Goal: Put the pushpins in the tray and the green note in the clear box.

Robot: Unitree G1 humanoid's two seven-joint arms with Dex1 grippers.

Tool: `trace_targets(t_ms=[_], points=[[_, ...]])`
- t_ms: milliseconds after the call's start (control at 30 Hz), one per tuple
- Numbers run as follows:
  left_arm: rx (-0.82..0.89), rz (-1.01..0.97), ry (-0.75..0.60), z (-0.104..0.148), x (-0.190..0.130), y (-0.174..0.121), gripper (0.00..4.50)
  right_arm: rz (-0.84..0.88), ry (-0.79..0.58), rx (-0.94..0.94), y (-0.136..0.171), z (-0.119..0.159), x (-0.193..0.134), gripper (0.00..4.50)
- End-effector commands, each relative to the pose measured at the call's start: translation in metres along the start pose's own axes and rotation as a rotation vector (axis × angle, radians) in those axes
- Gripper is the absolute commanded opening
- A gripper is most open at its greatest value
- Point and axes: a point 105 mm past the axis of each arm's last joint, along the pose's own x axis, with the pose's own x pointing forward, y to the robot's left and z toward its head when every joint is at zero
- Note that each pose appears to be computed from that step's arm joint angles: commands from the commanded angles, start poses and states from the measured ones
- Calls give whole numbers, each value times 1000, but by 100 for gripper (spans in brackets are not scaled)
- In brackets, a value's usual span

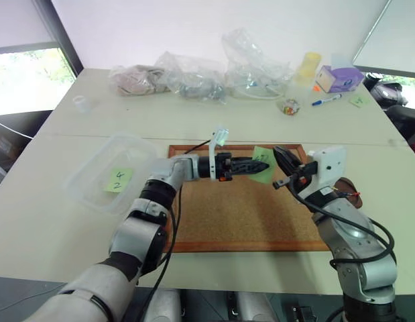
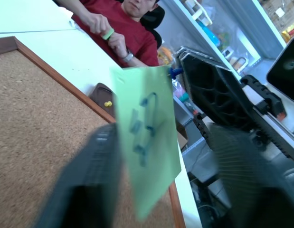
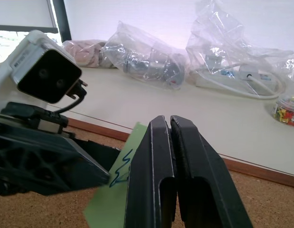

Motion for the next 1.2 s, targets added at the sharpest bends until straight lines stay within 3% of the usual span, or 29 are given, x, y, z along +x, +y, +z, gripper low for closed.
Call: trace_targets(t_ms=[33,100,133,300,467,700,867,967,1067,1200], points=[[42,-15,-19,13,6,-5,122,-2,-66,-29,2,20,-5,0],[41,-12,-9,10,7,-4,23,-4,-67,-29,2,20,-5,0],[44,-14,-9,10,7,-4,4,-5,-67,-29,3,20,-5,0],[58,25,5,7,8,1,4,-9,-65,-28,3,20,-6,0],[68,202,63,-5,8,25,4,-58,-106,-62,-5,31,-7,0],[-13,144,-10,5,8,15,4,-183,-141,-107,-24,42,-15,0],[-24,50,-70,21,-2,-7,4,-434,-10,-182,-71,13,-43,0],[-23,35,-88,25,-12,-20,4,-556,139,-209,-100,-17,-61,0],[-32,17,-103,24,-20,-34,4,-605,263,-227,-119,-45,-75,0],[-47,17,-106,18,-24,-41,4,-599,323,-229,-127,-61,-78,0]])
